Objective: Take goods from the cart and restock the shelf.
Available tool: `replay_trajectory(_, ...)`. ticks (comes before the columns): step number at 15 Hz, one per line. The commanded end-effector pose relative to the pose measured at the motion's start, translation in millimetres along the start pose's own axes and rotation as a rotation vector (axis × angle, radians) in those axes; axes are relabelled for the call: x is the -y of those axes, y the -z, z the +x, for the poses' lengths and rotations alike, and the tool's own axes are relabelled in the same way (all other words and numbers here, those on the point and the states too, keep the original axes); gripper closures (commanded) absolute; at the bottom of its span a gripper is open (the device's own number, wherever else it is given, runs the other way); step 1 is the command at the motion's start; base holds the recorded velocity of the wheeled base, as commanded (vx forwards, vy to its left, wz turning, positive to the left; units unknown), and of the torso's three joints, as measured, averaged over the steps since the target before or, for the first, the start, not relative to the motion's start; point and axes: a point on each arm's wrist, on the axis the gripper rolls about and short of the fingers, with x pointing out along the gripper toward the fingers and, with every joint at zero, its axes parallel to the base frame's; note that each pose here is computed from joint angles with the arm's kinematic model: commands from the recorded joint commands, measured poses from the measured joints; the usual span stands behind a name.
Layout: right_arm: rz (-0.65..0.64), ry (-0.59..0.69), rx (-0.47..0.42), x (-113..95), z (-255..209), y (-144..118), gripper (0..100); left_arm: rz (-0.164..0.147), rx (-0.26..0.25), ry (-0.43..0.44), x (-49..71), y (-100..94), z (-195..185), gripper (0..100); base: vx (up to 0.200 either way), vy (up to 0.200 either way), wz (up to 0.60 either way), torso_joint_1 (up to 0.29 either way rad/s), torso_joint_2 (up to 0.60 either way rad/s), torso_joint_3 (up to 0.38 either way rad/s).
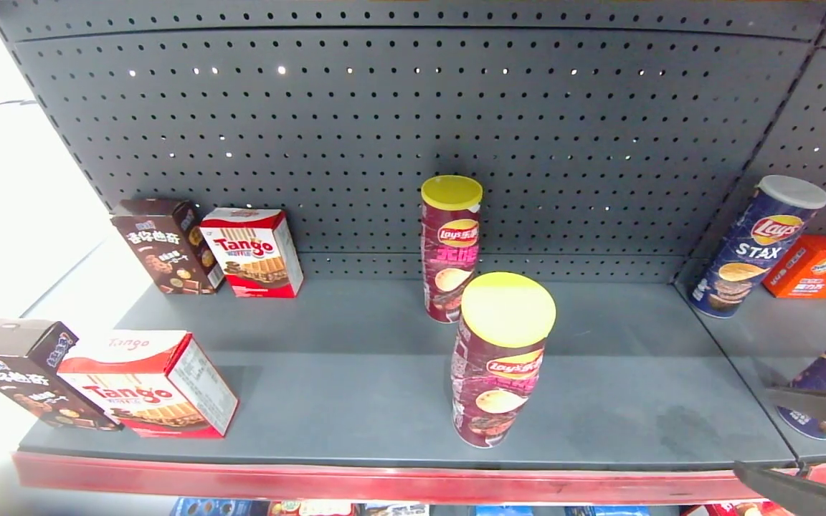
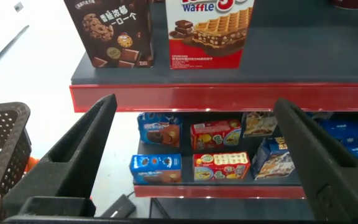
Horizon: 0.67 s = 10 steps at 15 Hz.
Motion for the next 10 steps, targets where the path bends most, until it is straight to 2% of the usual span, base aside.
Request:
replay_trajectory(1, 0.01, 0.024, -0.124, 2, 31, 4, 0, 0.0, -0.002, 0.001, 0.0, -0.5, 0, 0, 0.0, 0.0, 0.0, 0.0, 0.0, 0.0)
replay_trajectory(5, 0.008, 0.054, -0.151, 9, 70, -6, 0, 0.0, -0.004, -0.001, 0.0, -0.1, 0, 0, 0.0, 0.0, 0.0, 0.0, 0.0, 0.0)
replay_trajectory(10, -0.008, 0.014, -0.198, 6, 107, -19, 0, 0.0, -0.004, -0.001, 0.0, -0.1, 0, 0, 0.0, 0.0, 0.0, 0.0, 0.0, 0.0)
